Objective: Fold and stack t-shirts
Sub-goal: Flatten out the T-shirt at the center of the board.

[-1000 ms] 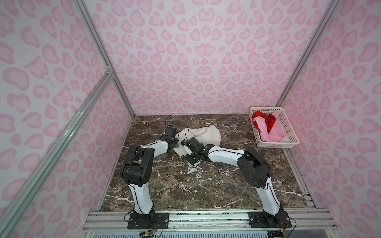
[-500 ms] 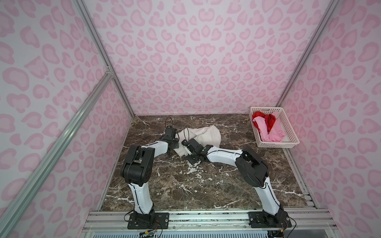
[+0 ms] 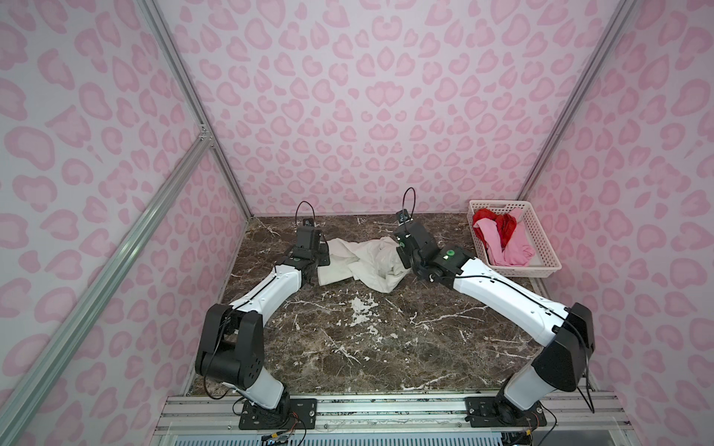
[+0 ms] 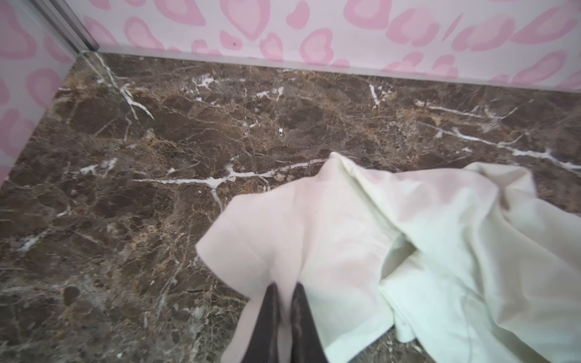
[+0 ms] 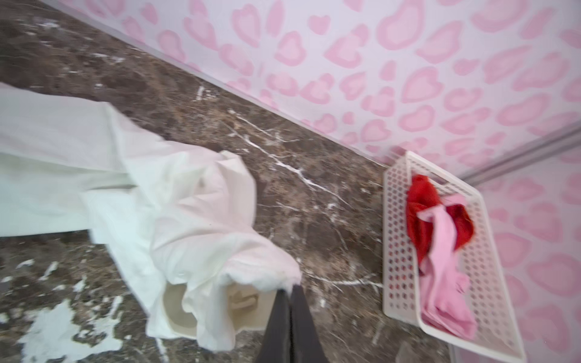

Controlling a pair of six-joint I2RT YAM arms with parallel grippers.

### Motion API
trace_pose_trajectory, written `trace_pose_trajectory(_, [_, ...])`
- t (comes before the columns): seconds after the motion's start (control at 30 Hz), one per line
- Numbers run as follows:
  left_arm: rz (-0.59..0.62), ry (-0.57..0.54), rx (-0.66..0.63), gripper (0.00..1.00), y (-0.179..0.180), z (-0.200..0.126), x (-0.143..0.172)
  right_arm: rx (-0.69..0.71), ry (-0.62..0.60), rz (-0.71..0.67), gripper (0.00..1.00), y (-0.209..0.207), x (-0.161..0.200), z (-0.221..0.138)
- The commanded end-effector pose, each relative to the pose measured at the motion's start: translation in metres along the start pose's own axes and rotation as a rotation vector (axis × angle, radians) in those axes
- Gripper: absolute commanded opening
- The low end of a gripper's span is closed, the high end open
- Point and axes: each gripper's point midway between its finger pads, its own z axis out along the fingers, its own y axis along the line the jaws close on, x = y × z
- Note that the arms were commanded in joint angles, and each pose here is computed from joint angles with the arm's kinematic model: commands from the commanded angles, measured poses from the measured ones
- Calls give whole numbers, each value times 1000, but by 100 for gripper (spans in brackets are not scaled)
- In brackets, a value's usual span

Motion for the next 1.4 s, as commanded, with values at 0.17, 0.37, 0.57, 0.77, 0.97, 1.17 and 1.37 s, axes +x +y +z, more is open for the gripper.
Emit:
trace_pose_trajectory(0.17, [1,-110,-70,7,25,-81,-37,206,-45,93,0,-88,6,-64])
trace_pose_trajectory(0.37, [-51,-229,-126,9,50,-151,-52,225,-117,190,0,-131,3,-109])
trace_pose_trajectory(0.57, [-80,-323,-154,10,68,-214,-66,183,-143,223,0,-150,-1,-137])
trace_pose_trajectory(0.77, [-89,-382,-103,12,70,-267,-81,68,-173,246,0,-152,-8,-161])
trace_pose_trajectory(0.97, [-84,-304,-108,13,71,-235,-45,-26,-237,243,0,-128,-18,-150])
trace_pose_trajectory(1.17, [-124,-224,-79,7,64,-174,6,-64,-144,206,0,-84,13,-70])
trace_pose_trajectory(1.37, [-116,-146,-121,8,65,-134,29,-63,-55,211,0,-67,46,2])
